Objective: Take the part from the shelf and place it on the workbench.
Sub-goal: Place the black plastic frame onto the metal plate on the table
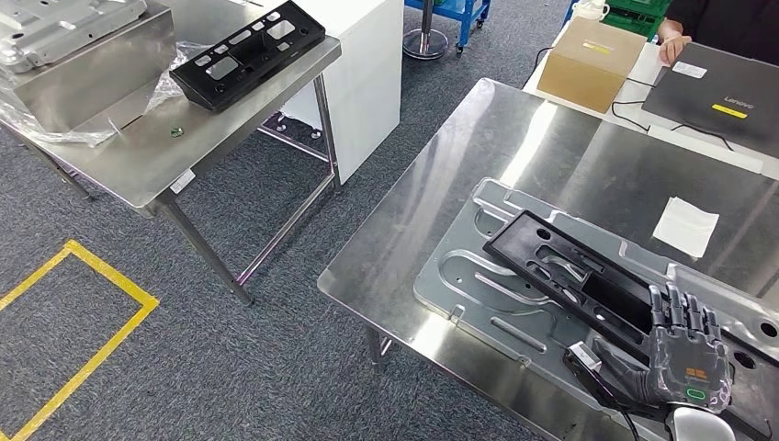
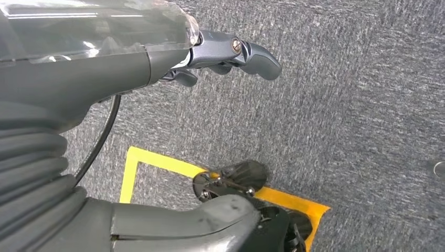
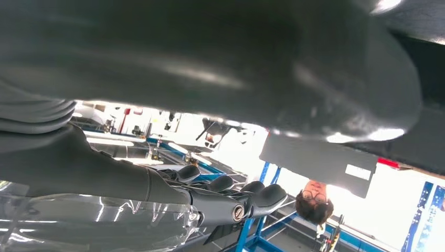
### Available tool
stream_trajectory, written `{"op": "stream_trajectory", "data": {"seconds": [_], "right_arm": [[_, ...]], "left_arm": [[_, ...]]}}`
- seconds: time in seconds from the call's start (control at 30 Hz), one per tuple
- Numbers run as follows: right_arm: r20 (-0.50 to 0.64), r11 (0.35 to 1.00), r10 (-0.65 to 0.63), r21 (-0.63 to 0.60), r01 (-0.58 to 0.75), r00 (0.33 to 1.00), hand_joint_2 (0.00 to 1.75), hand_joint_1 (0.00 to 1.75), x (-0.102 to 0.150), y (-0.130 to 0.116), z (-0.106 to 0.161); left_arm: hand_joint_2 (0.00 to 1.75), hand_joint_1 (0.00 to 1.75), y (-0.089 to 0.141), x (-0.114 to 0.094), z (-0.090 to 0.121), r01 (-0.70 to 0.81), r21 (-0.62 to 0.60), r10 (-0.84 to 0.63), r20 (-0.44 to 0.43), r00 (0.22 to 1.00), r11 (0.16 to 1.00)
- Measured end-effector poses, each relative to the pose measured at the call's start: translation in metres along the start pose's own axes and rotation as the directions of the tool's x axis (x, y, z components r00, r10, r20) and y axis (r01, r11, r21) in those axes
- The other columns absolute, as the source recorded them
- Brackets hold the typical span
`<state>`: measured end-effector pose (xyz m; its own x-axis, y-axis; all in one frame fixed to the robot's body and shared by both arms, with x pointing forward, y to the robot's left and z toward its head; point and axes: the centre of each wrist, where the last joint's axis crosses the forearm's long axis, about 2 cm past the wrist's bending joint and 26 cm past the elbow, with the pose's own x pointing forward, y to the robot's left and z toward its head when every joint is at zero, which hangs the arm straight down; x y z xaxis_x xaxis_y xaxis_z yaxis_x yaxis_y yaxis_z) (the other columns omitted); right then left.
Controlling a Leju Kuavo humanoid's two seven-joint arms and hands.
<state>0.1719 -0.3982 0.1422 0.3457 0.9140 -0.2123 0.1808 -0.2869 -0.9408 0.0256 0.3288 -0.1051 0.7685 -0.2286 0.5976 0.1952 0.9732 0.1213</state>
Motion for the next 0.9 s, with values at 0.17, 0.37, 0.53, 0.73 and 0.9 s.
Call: {"op": "stream_trajectory", "data": {"seconds": [0.17, 0.37, 0.53, 0.73, 0.9], "right_arm": [[0.0, 1.0, 0.0, 0.0, 0.0, 1.0, 0.0, 0.0, 0.0, 0.0, 0.0], [0.0, 1.0, -0.001, -0.003, 0.001, 1.0, 0.0, 0.0, 0.0, 0.0, 0.0], [-0.016, 1.0, -0.021, -0.023, 0.021, 1.0, 0.0, 0.0, -0.009, -0.001, 0.002], [-0.043, 0.997, -0.041, -0.068, 0.038, 0.998, 0.0, 0.0, -0.036, -0.01, 0.006], [-0.065, 0.995, -0.054, -0.092, 0.048, 0.996, 0.0, 0.0, -0.052, -0.017, 0.011]], "left_arm": [[0.0, 0.0, -0.001, -0.001, 0.0, -0.003, -0.005, 0.003, 0.0, 1.0, 1.0], [0.0, 0.0, 0.0, -0.001, 0.0, -0.002, -0.005, 0.002, -0.001, 1.0, 1.0], [0.0, 0.0, 0.001, -0.003, 0.001, -0.002, -0.006, 0.002, -0.003, 1.0, 1.0], [0.0, 0.0, -0.001, -0.006, 0.002, -0.015, -0.013, 0.015, -0.008, 1.0, 1.0], [0.0, 0.0, -0.002, -0.008, 0.003, -0.025, -0.02, 0.025, -0.011, 1.0, 0.999]]}}
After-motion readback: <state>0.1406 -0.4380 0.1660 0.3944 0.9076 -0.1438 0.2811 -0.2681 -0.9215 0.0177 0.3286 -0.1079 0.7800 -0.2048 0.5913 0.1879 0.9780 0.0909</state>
